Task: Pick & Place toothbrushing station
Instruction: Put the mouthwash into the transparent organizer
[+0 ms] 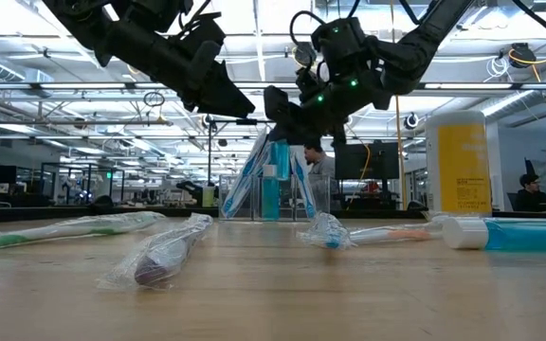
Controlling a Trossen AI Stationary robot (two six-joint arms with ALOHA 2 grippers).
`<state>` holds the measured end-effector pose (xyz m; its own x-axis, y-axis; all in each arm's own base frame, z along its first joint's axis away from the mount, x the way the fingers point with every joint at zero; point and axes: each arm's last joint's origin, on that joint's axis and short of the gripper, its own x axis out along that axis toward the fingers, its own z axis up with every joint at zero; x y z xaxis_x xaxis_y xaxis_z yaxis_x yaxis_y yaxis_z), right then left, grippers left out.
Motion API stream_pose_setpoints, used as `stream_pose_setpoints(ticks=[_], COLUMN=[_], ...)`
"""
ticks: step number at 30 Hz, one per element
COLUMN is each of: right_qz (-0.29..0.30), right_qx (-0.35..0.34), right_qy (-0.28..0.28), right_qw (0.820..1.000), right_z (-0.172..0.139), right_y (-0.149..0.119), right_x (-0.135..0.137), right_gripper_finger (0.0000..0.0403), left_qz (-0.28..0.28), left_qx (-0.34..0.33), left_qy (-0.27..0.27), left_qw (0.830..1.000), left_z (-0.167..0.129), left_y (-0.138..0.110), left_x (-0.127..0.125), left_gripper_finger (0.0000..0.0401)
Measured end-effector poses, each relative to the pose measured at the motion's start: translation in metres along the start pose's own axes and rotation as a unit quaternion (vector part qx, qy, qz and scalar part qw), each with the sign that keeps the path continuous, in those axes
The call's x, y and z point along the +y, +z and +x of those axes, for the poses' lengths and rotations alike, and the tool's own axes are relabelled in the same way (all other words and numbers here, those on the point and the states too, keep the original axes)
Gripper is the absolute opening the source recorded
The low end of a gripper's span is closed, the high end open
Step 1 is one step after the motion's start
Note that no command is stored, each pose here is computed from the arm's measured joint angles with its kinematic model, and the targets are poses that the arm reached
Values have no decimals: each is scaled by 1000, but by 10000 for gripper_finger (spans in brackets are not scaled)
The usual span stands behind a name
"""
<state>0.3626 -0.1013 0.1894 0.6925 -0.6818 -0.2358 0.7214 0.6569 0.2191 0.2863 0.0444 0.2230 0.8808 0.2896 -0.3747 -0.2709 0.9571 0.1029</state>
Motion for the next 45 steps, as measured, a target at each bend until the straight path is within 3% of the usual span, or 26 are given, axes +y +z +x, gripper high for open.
stream_pose_setpoints(ticks=[16,25,35,45], right_qz=[-2,-15,-32,-40], right_qx=[32,44,30,25], right_qy=[-13,-18,-13,-10], right_qw=[999,999,999,999], right_z=[0,14,19,19], right_y=[-7,-34,-42,-41], right_x=[-3,-5,-4,-4], right_gripper_finger=[100,100,101,152], left_qz=[0,1,2,4], left_qx=[0,3,4,5], left_qy=[0,0,0,0], left_qw=[1000,1000,1000,1000], left_z=[0,0,0,0], left_y=[0,-1,-1,-1], left_x=[0,0,0,0], left_gripper_finger=[225,225,225,225])
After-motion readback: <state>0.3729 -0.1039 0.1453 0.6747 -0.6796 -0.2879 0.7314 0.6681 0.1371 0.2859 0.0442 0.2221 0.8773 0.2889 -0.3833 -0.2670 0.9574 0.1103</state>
